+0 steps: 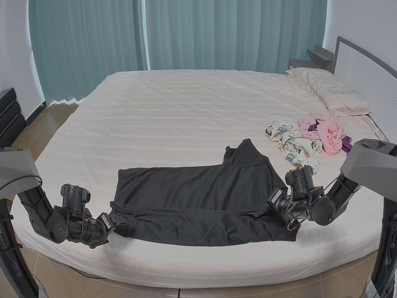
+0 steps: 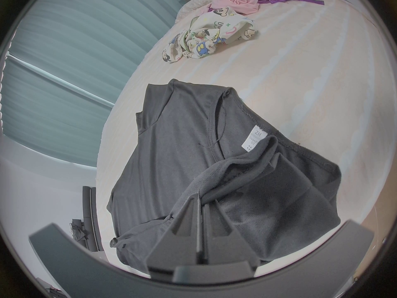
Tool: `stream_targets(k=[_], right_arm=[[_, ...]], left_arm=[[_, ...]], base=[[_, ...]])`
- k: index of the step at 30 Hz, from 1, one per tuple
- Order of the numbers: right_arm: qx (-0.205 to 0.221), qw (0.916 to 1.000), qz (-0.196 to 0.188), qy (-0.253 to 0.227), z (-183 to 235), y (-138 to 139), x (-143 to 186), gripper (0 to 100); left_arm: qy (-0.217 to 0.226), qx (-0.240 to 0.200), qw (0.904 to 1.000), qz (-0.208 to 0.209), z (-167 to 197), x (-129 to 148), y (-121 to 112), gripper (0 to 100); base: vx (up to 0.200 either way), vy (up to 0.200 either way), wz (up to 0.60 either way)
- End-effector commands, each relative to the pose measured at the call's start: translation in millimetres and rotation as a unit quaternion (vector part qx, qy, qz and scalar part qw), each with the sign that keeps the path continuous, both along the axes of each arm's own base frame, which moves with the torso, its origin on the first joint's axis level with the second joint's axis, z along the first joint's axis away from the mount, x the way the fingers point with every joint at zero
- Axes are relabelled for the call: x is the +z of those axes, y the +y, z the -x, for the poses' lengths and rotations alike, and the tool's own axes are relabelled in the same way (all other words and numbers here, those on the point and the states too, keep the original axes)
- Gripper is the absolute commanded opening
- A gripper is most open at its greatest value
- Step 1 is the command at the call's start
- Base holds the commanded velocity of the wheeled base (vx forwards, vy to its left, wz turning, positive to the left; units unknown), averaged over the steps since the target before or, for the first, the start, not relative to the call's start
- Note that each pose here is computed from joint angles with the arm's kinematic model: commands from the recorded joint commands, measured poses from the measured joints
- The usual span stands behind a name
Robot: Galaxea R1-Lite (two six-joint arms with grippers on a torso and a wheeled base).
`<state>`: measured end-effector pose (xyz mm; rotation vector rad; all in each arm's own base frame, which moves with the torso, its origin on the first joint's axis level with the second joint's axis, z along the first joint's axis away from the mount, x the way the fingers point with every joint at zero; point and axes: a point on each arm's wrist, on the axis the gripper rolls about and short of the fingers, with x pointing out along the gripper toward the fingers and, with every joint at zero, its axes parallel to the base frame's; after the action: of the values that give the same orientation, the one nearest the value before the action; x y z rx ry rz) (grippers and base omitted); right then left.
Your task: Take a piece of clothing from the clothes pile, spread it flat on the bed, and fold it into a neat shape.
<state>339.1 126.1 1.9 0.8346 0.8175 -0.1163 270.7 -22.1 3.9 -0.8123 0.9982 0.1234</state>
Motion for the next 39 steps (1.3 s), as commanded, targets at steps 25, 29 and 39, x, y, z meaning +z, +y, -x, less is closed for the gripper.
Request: stream_targets(k=[25,29,39], right_arm=[[0.016,0.9997,0.008,0.019,18,1,63,0],[0.033,0.9986,0.017,0.036,37,6,57,0],[0.058,0.9948,0.035,0.075,59,15,38,0]], left_arm=[[0.001,-0.001,1.0,0.0,0,0,0,100],[0.001,-0.001,1.0,0.0,0,0,0,100],[0.001,-0.001,1.0,0.0,0,0,0,100]], base=[[0.0,0.0,0.0],[0.0,0.0,0.0],[0.0,0.0,0.0]])
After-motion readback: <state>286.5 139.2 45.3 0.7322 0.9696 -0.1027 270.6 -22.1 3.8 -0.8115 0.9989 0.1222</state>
